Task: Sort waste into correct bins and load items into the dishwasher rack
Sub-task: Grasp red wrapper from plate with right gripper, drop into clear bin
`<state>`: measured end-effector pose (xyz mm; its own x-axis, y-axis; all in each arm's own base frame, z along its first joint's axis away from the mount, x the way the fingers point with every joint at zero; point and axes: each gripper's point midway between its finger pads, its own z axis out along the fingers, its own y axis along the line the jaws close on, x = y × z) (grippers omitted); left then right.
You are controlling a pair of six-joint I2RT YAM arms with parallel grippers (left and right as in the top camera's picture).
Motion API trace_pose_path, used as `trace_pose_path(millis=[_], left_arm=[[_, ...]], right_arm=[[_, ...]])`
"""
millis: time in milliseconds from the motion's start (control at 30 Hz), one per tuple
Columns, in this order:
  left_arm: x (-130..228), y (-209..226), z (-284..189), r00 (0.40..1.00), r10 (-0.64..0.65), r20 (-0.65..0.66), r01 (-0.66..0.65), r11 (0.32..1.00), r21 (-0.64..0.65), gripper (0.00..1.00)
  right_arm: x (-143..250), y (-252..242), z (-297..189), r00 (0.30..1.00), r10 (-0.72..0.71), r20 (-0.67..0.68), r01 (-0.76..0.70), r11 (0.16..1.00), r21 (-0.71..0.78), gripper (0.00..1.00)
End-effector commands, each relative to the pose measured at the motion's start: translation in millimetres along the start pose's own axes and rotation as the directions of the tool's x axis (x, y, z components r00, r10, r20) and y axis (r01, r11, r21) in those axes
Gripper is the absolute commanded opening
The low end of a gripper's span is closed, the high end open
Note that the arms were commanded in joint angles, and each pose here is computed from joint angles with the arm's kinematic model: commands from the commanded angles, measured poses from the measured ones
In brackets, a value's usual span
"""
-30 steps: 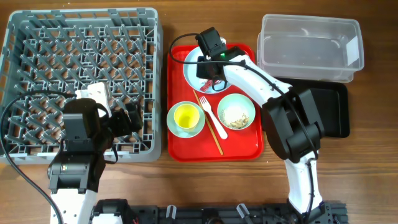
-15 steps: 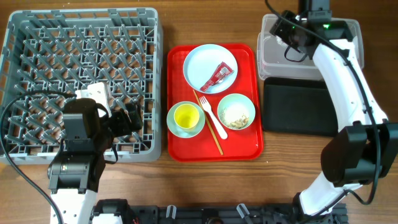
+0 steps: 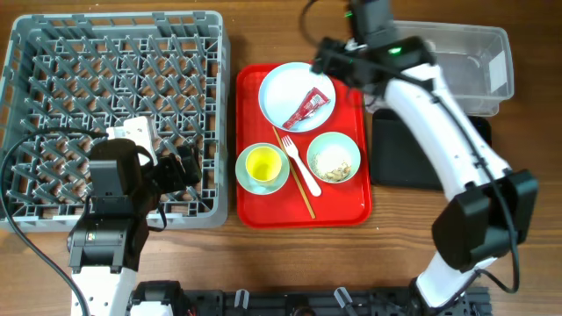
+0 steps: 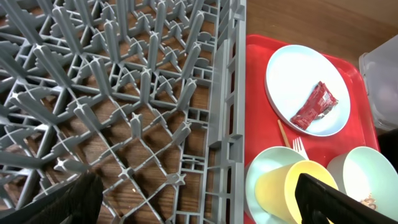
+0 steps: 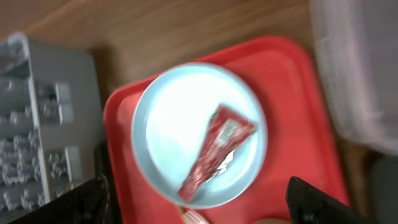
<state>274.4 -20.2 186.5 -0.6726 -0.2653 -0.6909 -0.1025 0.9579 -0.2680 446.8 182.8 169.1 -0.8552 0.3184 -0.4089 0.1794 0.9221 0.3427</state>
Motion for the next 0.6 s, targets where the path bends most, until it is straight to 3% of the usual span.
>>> trace_pose_path(millis=[0,167,433,567], left_arm=[[-4.6,-3.9,-2.5,1.000,-0.009,0.008,0.009,1.000,0.017,1.00],[-4.6,-3.9,-2.5,1.000,-0.009,0.008,0.009,1.000,0.017,1.00],[-4.5,-3.9,-2.5,1.000,-0.009,0.007,0.009,1.000,0.017,1.00],[-4.6,-3.9,-2.5,1.000,-0.009,0.008,0.009,1.000,0.017,1.00]], right_arm=[[26.3,0.6,36.4,0.999,0.048,-0.019,-0.046,0.992,0.114,0.90],[60.8,-0.2,82.4,0.990,0.107,-0.090,-0.090,0.980,0.176,0.89],[80.8,-8.7,131.8,0.982,0.128,-0.136,-0.099,0.975,0.200,0.86],[88.4,-15.0,140.5,0.979,0.131,-0.155,-0.094,0.970,0.223,0.70]])
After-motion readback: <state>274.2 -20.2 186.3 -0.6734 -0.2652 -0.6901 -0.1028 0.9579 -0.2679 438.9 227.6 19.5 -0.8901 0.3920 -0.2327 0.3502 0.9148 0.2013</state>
